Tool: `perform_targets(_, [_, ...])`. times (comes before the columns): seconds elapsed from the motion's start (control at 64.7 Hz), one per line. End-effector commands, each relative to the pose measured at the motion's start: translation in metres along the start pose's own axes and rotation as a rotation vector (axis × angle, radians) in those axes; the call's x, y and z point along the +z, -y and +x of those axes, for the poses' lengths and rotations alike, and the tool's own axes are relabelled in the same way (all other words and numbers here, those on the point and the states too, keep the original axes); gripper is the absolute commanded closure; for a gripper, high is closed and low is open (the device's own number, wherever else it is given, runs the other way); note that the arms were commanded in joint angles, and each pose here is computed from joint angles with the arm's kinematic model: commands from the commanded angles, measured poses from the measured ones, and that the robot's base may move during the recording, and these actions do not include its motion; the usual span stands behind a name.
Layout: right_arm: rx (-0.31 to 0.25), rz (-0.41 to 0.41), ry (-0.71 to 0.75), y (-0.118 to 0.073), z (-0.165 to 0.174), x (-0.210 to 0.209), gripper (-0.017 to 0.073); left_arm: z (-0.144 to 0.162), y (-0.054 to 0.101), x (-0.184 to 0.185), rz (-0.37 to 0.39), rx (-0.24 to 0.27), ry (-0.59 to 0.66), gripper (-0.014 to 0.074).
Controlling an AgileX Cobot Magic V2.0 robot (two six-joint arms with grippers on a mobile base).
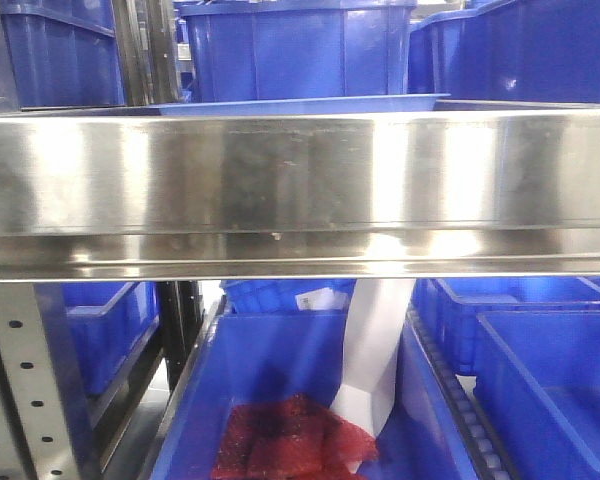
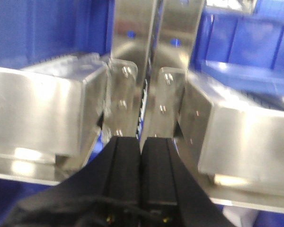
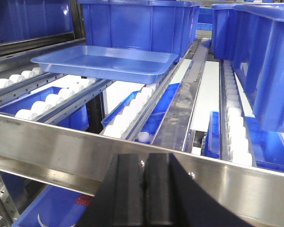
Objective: Grab blue tray and place on right shelf
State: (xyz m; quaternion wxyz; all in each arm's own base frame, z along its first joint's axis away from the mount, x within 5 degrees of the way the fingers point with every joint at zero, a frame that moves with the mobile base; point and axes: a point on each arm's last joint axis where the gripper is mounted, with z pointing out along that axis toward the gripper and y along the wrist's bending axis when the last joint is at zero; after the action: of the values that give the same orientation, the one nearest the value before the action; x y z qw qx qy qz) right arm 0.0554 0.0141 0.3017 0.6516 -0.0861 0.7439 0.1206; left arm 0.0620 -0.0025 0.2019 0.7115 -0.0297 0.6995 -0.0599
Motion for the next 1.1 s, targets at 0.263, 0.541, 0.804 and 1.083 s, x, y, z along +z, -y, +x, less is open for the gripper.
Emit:
perform_targets(0.263, [-0.032,-0.017,0.110,-0.0021,-0.0166,-0.0019,0.0505,0.0014,-0.0013,0.0009,-0.006,-0.007,0.065,0.0642])
perform_targets(0.541, [-0.032,-0.017,0.110,-0.0021,-0.0166,-0.0019,0.0505,0.0016,0.0002,0.0009,0.018,-0.009,0.061,0.0642])
perform_targets(0.804, [-0.032,-0.014,0.110,-0.0020,-0.0166,-0.0019,0.0505,0.0016,0.0002,0.0009,0.018,-0.009,0.061,0.0642])
perform_targets(1.083, [-0.098,0.102,0.116,0.0038,-0.0170,-0.0035,0.0505,0.0016,0.0002,0.0009,0.018,-0.009,0.061,0.0642])
